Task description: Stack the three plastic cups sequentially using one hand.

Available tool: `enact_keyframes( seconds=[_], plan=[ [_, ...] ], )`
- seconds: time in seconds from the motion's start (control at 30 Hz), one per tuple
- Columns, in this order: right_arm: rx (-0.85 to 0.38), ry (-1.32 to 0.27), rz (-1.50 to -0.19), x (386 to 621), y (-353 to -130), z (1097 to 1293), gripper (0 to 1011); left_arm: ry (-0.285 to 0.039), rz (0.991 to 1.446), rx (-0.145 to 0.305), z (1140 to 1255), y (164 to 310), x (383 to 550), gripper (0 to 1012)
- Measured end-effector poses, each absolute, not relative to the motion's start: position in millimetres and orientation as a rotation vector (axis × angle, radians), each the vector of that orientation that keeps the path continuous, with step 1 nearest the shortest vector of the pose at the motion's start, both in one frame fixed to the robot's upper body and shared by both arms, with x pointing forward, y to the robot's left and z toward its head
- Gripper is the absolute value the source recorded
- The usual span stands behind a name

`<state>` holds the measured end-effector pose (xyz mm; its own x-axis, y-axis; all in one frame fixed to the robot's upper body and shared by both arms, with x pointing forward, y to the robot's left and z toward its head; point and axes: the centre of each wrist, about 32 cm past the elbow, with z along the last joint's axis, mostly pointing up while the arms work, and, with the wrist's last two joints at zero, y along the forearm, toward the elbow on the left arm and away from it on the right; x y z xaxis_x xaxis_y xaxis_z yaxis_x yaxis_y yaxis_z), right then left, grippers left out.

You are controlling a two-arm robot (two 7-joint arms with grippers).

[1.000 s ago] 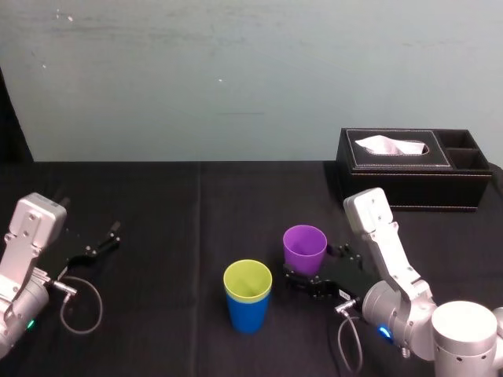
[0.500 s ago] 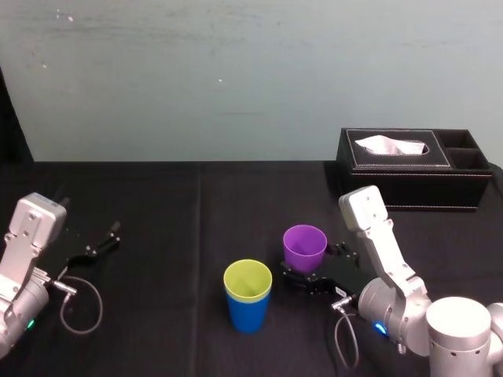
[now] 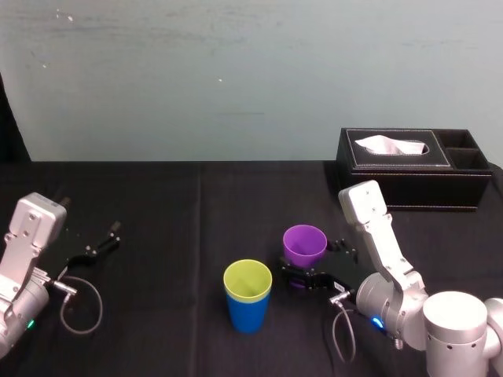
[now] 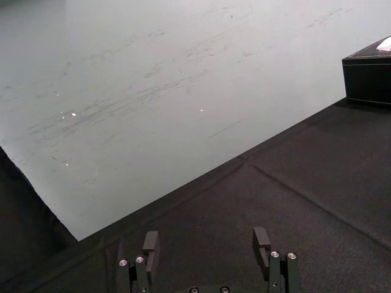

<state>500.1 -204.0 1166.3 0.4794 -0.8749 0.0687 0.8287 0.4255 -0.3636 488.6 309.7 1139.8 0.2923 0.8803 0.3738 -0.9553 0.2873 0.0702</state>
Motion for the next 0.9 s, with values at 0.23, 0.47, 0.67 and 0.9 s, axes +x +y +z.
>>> enact_keyframes(
  seconds=[0.23, 0.47, 0.67, 0.9],
  plan=[
    [-0.373, 0.140, -1.070, 500.2, -204.1, 1166.2, 1004, -0.285, 1.248, 0.304, 1139.8, 309.7, 488.6, 1000],
    [-0.374, 0.139, -1.071, 499.9, -204.1, 1166.1, 1004, -0.285, 1.248, 0.304, 1139.8, 309.7, 488.7, 1000],
    [-0.374, 0.139, -1.071, 499.7, -204.2, 1166.1, 877, -0.285, 1.248, 0.304, 1139.8, 309.7, 488.6, 1000],
    [-0.374, 0.139, -1.071, 499.5, -204.3, 1166.1, 741, -0.285, 1.248, 0.304, 1139.8, 309.7, 488.6, 1000]
  ],
)
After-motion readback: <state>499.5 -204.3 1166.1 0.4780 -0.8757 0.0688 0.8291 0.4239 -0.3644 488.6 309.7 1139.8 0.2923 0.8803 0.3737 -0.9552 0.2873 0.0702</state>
